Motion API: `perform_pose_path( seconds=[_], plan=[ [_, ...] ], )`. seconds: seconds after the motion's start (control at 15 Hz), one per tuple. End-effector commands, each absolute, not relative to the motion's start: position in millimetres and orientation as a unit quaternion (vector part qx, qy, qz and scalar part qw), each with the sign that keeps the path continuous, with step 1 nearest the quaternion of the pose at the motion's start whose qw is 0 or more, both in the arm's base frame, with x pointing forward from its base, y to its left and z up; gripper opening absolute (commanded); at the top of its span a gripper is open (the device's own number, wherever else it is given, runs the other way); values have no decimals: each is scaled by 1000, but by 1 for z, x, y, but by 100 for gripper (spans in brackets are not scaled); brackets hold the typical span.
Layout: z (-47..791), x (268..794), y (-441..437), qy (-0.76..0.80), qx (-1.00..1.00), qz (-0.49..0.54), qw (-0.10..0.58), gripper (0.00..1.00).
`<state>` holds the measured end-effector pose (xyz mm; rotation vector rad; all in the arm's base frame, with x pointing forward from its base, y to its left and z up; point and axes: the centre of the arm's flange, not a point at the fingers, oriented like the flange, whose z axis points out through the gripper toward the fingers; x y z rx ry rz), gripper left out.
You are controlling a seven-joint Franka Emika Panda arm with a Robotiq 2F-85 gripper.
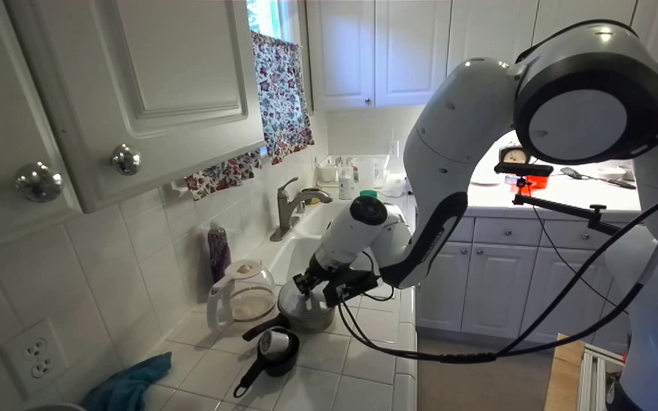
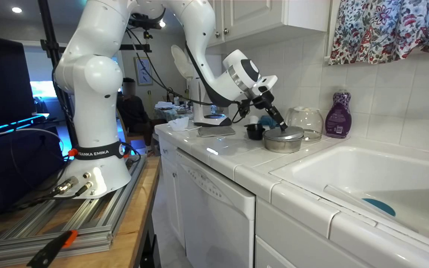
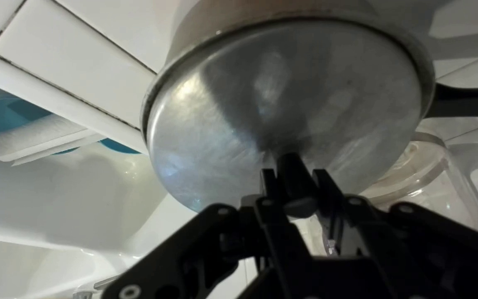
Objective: Bring the pan closer to the sink, then place a lid on it
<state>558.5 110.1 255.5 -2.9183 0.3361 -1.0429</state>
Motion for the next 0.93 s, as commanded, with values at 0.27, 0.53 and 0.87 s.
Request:
perform_pose_path(
  seconds=[0.27,0.53,0.87],
  plan=[
    [263,533,107,141,-934,-327,-6,86],
    [302,517,103,146,-929,-331,-74,100],
    [334,454,110,88,-958,-263,-71,100]
  ],
)
